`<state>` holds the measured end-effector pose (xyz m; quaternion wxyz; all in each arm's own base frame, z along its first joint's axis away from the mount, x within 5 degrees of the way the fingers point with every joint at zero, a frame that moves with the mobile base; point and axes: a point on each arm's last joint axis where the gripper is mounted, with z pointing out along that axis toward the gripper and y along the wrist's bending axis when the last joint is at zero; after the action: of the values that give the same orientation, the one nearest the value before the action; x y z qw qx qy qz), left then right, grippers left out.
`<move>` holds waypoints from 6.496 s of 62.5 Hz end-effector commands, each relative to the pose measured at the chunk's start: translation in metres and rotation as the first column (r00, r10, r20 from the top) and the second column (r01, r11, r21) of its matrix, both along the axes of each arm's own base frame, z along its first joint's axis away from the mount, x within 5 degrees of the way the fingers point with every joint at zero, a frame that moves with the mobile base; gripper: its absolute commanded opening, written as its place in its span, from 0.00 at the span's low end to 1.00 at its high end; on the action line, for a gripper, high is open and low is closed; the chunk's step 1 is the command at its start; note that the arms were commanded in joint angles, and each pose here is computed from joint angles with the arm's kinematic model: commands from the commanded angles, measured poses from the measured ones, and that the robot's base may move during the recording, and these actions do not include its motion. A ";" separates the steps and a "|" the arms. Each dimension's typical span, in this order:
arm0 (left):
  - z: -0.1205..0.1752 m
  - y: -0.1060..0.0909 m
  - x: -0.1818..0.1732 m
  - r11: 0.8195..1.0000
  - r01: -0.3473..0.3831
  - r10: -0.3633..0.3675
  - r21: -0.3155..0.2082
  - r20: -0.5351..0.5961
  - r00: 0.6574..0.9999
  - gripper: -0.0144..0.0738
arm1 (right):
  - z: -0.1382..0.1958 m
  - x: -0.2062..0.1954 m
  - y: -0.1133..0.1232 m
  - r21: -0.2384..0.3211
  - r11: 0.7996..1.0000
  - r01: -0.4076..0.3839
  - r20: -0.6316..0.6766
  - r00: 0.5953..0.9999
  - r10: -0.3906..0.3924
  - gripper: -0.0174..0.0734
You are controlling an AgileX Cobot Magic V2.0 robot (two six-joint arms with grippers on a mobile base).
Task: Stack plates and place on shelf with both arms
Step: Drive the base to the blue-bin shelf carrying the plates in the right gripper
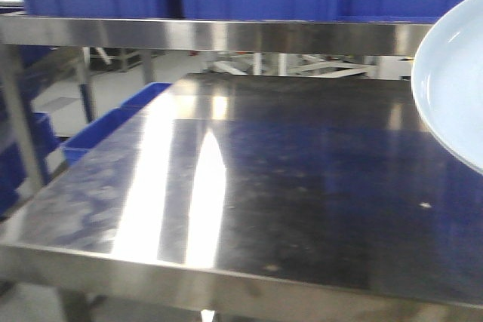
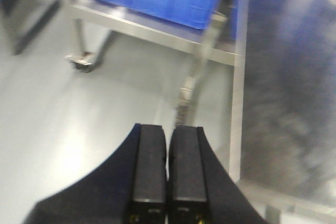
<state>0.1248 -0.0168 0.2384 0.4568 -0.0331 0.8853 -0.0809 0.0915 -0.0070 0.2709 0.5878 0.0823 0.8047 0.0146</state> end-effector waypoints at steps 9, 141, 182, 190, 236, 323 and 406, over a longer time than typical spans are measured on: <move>0.016 -0.001 0.005 1.000 -0.005 0.007 -0.022 0.103 0.995 0.27 | 0.020 0.003 0.000 -0.019 1.000 -0.001 0.135 0.991 0.003 0.22; 0.016 -0.001 0.005 1.000 -0.005 0.007 -0.022 0.103 0.995 0.27 | 0.020 0.003 0.000 -0.019 1.000 -0.001 0.135 0.991 0.003 0.22; 0.016 -0.001 0.005 1.000 -0.005 0.007 -0.022 0.103 0.995 0.27 | 0.020 0.003 0.000 -0.019 1.000 -0.001 0.135 0.991 0.003 0.22; 0.016 -0.001 0.005 1.000 -0.005 0.007 -0.022 0.103 0.995 0.27 | 0.020 0.003 0.000 -0.019 1.000 -0.001 0.135 0.991 0.003 0.22; 0.016 -0.001 0.005 1.000 -0.005 0.007 -0.022 0.103 0.995 0.27 | 0.020 0.003 0.000 -0.019 1.000 -0.001 0.135 0.991 0.003 0.22; 0.016 -0.001 0.005 1.000 -0.005 0.007 -0.022 0.103 0.995 0.27 | 0.020 0.003 0.000 -0.019 1.000 -0.001 0.133 0.991 0.003 0.22; 0.016 -0.001 0.005 1.000 -0.005 0.007 -0.022 0.103 0.995 0.27 | 0.020 0.003 0.000 -0.019 1.000 -0.001 0.133 0.991 0.003 0.22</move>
<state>0.1249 -0.0168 0.2386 0.4575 -0.0341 0.8848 -0.0818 0.0915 -0.0070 0.2709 0.5878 0.0823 0.8047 0.0146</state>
